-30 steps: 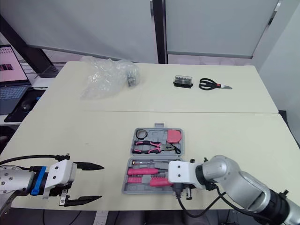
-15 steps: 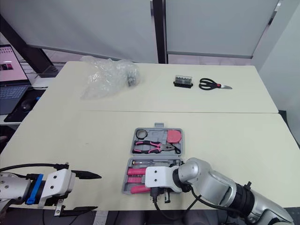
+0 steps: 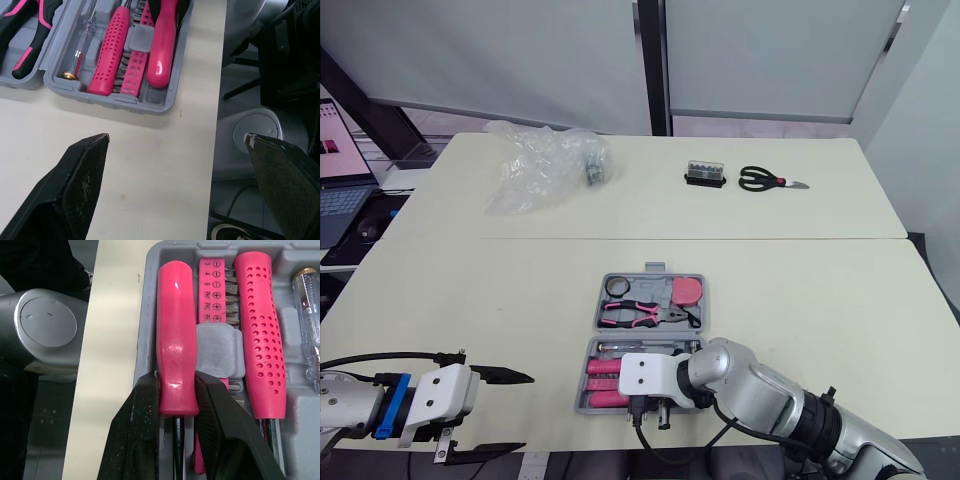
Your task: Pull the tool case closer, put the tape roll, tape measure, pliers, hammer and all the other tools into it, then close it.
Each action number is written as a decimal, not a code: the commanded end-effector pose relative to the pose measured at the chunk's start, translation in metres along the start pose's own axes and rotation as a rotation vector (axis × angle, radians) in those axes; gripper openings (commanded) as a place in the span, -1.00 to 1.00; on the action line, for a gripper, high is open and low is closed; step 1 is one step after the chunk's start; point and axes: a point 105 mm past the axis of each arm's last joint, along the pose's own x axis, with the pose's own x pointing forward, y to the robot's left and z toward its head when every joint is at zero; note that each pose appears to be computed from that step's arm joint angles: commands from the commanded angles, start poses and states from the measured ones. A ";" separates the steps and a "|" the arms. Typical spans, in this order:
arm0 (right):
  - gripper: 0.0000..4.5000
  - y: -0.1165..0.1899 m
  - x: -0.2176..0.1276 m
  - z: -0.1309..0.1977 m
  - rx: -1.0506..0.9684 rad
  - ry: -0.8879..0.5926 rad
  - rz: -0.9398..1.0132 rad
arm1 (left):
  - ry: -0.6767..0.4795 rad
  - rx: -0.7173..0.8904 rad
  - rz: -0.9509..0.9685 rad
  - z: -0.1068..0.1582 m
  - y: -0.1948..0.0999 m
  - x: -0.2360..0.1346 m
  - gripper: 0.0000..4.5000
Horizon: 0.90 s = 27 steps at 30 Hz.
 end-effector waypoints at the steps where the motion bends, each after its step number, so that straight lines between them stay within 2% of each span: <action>1: -0.69 0.001 0.002 0.015 -0.035 -0.039 0.012 | 0.000 0.019 0.020 0.002 0.003 -0.002 1.00; 10: -0.69 -0.008 -0.023 0.032 -0.032 -0.090 0.006 | -0.012 0.023 0.025 0.008 0.007 0.002 1.00; 27: -0.69 -0.004 0.002 0.022 0.003 -0.042 0.035 | -0.021 0.025 0.007 0.016 0.006 0.008 1.00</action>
